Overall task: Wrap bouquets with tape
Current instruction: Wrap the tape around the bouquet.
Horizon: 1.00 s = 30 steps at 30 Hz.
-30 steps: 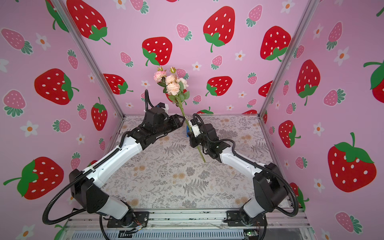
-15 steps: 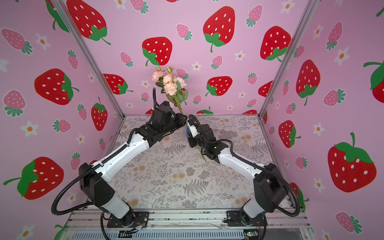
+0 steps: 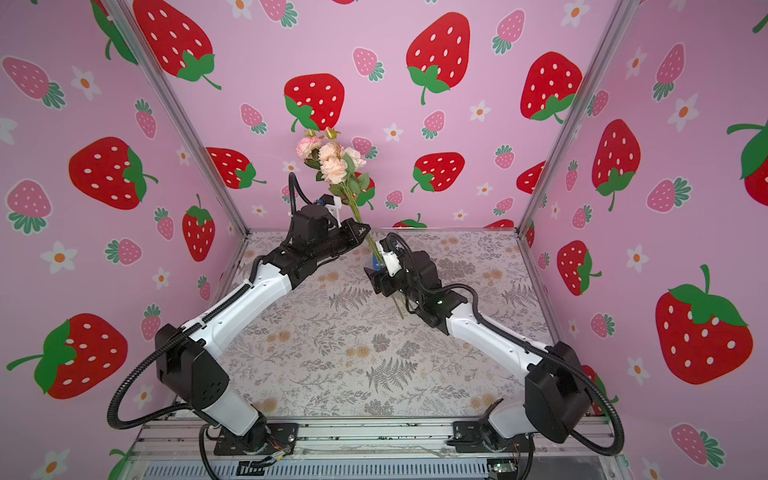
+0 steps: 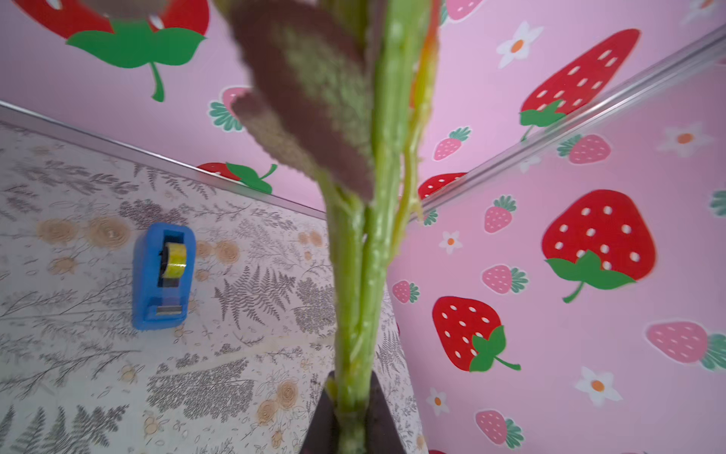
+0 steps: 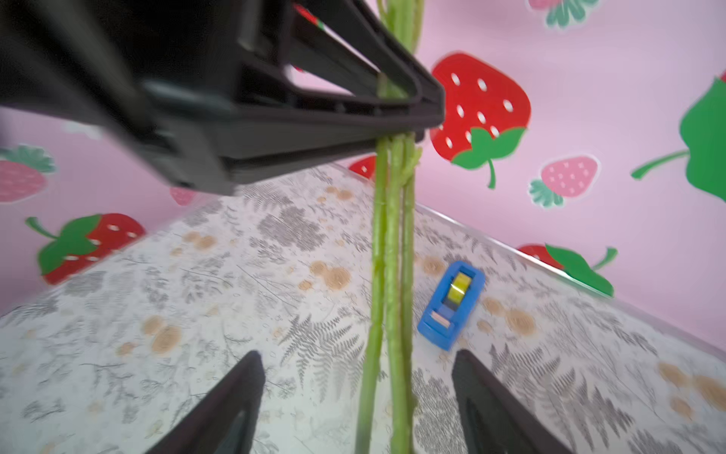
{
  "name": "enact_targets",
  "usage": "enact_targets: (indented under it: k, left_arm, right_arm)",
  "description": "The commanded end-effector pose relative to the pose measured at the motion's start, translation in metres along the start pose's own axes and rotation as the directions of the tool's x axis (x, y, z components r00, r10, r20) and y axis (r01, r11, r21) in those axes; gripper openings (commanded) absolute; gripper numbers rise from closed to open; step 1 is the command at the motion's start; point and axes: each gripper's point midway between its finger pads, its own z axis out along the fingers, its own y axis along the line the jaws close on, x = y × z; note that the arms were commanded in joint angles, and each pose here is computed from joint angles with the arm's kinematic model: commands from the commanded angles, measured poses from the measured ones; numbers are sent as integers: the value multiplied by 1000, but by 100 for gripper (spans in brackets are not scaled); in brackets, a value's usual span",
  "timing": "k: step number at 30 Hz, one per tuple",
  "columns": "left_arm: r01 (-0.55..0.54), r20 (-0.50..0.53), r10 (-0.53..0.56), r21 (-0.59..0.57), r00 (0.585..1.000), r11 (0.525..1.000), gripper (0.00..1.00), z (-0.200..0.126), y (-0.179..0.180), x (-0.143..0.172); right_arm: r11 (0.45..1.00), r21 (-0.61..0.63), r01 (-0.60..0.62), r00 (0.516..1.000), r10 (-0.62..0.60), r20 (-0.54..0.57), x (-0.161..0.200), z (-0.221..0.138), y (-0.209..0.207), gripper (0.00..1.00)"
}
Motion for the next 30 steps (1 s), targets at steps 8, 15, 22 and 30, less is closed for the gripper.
enact_targets:
  k: [8,15,22,30]
  left_arm:
    - [-238,111,213,576,971,782,0,-55,-122,-29]
    - [-269,107,251,519,962,811,0,-48,-116,-29]
    - [-286,95,271,249,958,925,52,-35,-74,-34]
    - [-170,128,164,37,978,985,37,-32,-46,-41]
  right_arm:
    - [879,-449,-160,976,208,61,-26,-4,51,74]
    - [978,-203,-45,982,80,171,-40,-2,14,0]
    - [974,159,160,974,-182,137,-47,-3,-22,0]
    - [880,385,278,949,-315,34,-48,2,-45,0]
